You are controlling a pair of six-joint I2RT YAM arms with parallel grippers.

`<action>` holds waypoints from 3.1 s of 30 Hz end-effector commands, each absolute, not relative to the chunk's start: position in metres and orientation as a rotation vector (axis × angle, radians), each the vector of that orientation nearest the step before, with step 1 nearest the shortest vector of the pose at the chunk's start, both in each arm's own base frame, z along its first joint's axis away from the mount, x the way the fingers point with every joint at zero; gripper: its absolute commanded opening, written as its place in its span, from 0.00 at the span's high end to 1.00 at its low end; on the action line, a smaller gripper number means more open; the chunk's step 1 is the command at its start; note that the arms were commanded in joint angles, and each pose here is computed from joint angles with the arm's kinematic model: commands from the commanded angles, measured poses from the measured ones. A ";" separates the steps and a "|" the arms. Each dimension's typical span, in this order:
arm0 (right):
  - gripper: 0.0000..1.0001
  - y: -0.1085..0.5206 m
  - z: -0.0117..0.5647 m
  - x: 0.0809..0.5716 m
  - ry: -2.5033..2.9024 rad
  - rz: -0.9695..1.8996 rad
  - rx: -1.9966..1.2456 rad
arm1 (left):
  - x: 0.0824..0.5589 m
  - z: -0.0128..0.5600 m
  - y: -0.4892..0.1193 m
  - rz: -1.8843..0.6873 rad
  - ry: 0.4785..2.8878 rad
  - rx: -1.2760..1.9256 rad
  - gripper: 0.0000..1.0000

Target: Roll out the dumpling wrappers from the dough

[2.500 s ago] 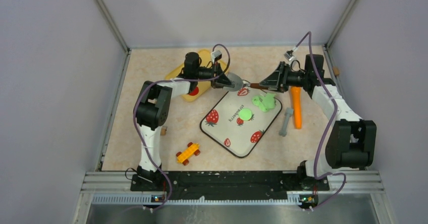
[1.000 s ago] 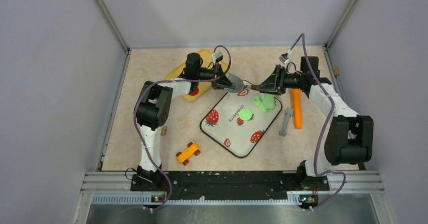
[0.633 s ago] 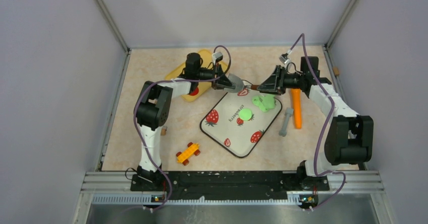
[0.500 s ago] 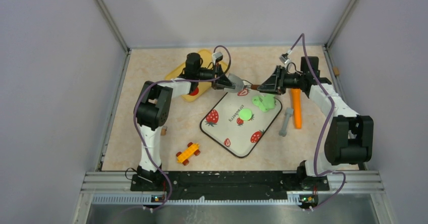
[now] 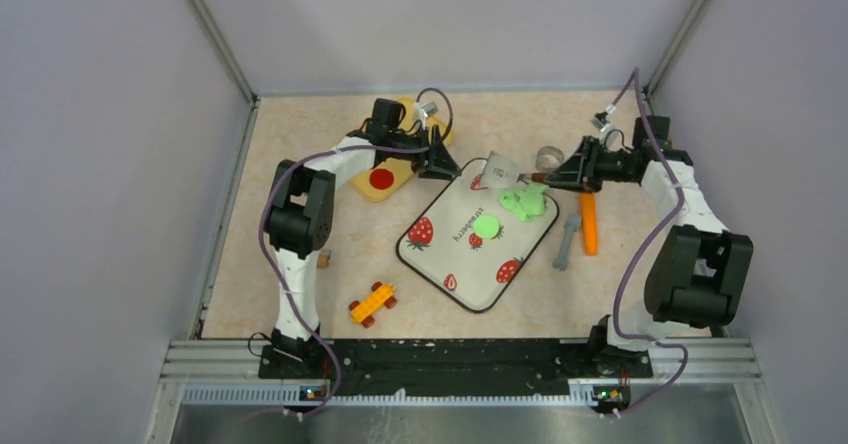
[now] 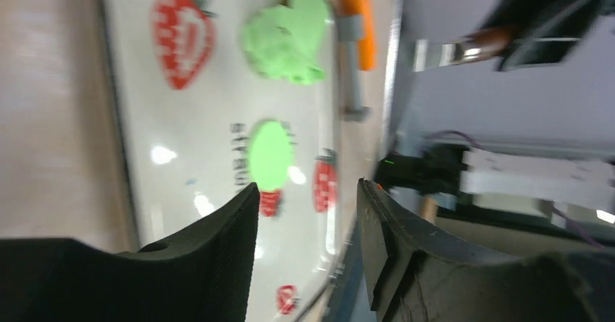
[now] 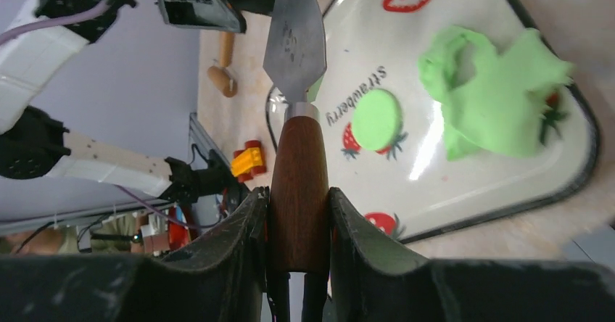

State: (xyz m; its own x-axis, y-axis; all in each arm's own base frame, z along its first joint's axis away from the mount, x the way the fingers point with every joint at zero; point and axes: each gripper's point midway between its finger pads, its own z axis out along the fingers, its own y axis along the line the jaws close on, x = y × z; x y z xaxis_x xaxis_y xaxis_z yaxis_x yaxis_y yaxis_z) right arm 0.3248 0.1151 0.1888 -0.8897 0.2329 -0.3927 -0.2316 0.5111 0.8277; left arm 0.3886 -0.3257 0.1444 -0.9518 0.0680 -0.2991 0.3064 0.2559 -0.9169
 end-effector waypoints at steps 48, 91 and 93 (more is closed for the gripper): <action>1.00 0.051 0.142 0.289 2.699 0.961 -0.222 | 0.387 0.033 -0.251 -0.427 2.774 0.186 1.00; 1.00 0.054 0.088 0.320 2.859 1.027 -0.230 | 0.362 0.032 -0.271 -0.608 2.788 0.297 1.00; 1.00 0.054 0.087 0.320 2.863 1.028 -0.233 | 0.362 0.031 -0.271 -0.609 2.790 0.297 1.00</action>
